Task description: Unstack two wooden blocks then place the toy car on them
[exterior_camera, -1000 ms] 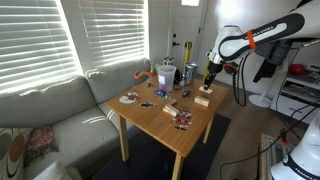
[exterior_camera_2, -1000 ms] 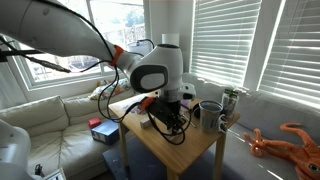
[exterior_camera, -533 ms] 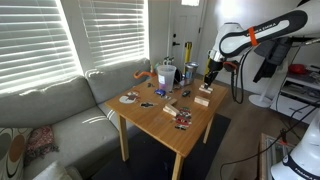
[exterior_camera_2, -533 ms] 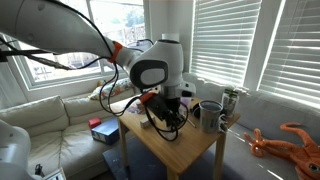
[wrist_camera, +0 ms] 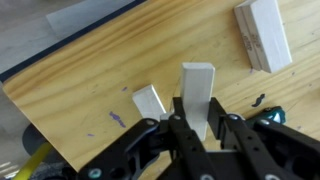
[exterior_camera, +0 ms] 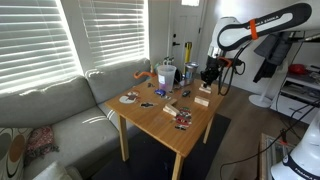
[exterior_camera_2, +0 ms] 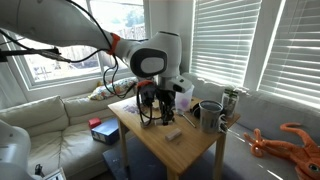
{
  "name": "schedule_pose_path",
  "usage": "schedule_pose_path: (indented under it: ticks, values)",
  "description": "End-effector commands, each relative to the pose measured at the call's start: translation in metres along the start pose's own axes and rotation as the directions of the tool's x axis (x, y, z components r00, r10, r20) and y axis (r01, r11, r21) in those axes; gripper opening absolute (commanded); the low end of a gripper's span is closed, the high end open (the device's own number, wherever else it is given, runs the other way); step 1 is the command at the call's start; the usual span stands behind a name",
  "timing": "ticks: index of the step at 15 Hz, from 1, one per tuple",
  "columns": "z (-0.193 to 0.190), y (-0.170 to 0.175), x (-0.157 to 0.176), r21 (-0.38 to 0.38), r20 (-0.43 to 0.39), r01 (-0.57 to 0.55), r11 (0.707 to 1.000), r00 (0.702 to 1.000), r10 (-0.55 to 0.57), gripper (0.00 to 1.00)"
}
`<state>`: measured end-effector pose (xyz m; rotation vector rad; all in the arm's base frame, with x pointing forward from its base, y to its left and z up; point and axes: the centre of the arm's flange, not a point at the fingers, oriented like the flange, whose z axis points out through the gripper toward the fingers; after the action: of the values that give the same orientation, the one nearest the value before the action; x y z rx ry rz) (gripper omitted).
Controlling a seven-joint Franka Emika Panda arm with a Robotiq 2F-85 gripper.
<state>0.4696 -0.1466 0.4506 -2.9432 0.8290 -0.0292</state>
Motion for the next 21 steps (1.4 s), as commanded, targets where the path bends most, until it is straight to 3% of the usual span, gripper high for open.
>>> schedule_pose_path:
  ticks: [1, 10, 21]
  values:
    - [-0.003, -0.014, 0.007, -0.002, 0.024, -0.186, 0.983, 0.982, 0.186, 0.07]
    - [0.017, -0.015, 0.025, -0.026, 0.05, -0.481, 0.877, 0.875, 0.481, 0.07]
    - [0.026, -0.027, 0.042, -0.043, 0.047, -0.678, 0.733, 0.732, 0.68, 0.07]
